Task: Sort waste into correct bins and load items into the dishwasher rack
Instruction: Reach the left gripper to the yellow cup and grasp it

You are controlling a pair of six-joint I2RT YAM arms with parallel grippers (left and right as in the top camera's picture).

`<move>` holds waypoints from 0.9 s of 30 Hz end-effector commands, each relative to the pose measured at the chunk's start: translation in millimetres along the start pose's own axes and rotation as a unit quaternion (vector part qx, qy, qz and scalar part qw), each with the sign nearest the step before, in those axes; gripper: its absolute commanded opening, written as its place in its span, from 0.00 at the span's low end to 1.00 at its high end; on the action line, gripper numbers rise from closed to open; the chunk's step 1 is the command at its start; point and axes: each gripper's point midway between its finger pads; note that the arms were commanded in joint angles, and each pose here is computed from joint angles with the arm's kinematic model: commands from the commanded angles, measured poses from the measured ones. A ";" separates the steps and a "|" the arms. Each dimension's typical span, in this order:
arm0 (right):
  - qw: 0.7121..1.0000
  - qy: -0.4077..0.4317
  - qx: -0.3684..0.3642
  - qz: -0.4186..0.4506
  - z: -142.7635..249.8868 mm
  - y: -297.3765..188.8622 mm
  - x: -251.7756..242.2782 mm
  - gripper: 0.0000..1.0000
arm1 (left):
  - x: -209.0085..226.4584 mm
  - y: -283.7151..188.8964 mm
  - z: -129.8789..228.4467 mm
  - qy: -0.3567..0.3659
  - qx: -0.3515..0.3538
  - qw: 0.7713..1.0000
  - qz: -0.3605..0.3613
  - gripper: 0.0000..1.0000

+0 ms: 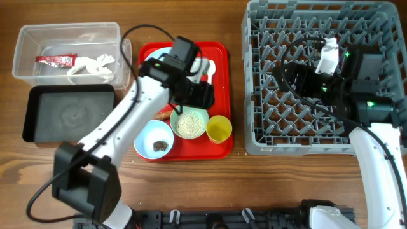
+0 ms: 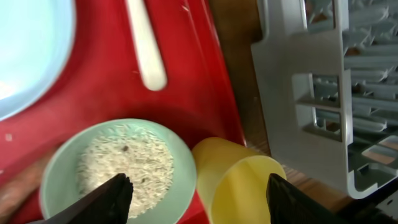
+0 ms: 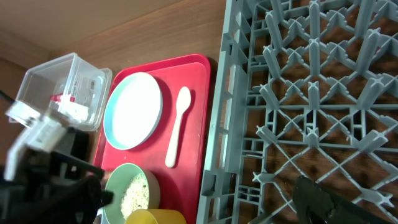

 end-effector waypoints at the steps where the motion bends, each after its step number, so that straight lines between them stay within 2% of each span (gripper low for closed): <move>1: 1.000 0.007 -0.002 -0.009 -5.7 -0.1 4.2 1.00 | -14.2 18.3 10.9 0.010 0.027 1.000 0.002 0.68; 6: 1.000 0.013 -0.002 -0.009 -5.7 -0.1 4.2 1.00 | -13.2 31.8 20.2 -0.001 0.052 0.999 -0.013 0.67; 11: 1.000 0.013 -0.002 -0.009 -5.7 -0.1 4.2 1.00 | -10.7 35.6 29.4 -0.013 0.073 0.997 -0.018 0.58; 21: 1.000 0.014 -0.001 -0.009 -5.6 -0.1 4.2 1.00 | -16.8 50.2 46.1 0.012 0.090 0.996 -0.016 0.39; 27: 1.000 0.016 0.001 -0.007 -4.3 -0.1 3.7 1.00 | -17.6 58.2 57.1 0.017 0.101 0.995 -0.016 0.37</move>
Point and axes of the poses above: each gripper's point midway between its finger pads, its own y axis out along the fingers, its own x axis along the line the jaws close on, z = x × y, and after that the axes turned 6 degrees about y, right-handed
